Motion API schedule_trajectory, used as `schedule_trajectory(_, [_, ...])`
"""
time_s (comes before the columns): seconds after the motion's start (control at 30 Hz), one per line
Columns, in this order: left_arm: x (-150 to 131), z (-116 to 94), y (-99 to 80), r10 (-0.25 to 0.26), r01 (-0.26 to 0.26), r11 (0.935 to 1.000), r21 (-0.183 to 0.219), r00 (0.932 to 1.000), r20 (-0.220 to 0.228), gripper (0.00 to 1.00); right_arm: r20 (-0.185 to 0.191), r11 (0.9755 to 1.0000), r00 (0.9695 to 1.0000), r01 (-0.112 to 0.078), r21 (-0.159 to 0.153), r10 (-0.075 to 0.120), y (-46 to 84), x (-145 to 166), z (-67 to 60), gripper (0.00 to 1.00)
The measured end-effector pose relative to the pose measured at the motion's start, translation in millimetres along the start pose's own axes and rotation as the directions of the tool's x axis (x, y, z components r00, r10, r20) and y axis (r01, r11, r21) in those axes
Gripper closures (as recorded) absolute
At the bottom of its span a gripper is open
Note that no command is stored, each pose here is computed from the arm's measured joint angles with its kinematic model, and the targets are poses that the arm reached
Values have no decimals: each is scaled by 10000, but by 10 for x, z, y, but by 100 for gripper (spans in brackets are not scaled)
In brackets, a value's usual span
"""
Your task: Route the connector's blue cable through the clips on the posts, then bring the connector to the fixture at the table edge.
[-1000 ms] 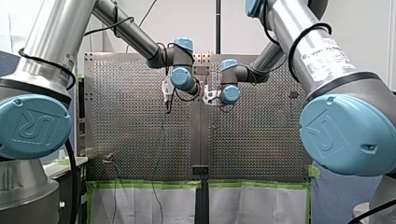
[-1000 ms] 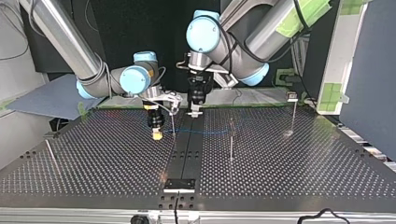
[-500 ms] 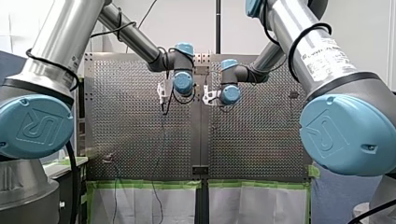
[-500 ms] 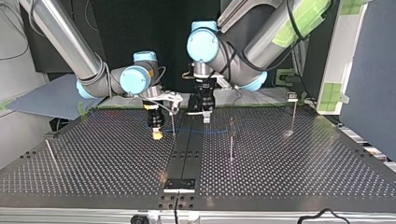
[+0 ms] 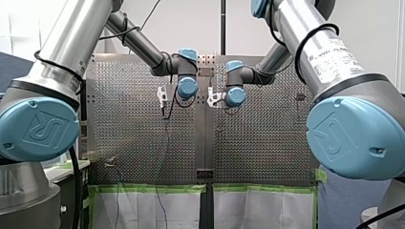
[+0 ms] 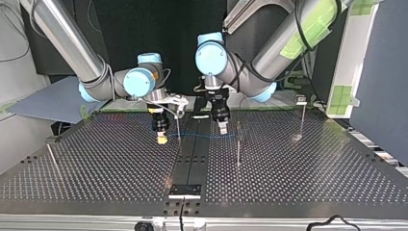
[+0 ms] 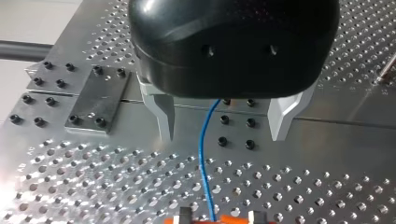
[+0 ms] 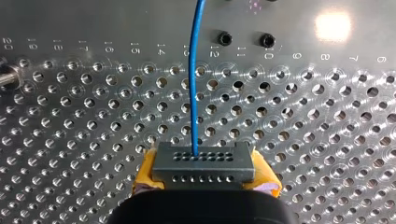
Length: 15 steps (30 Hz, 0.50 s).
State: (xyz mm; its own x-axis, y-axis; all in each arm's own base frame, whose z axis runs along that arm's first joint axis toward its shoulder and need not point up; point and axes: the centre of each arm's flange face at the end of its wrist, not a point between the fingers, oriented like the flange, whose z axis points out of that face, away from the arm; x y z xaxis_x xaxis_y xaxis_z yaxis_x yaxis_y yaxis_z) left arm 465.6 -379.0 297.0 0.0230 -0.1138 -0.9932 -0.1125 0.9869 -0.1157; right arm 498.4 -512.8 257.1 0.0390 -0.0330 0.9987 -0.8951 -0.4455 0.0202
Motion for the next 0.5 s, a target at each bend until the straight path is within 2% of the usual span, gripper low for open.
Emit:
schedule_trajectory(0.23, [162,108,-89,34,-32,9997,237,10000,-87,0,21,10000,10000,10,11,-10,-4,-2,-4,100])
schedule_trajectory(0.5, [83,250,-78,-104,104,9999,9,9999,131,0,15,10000,10000,30,15,-30,-1,-3,-2,100])
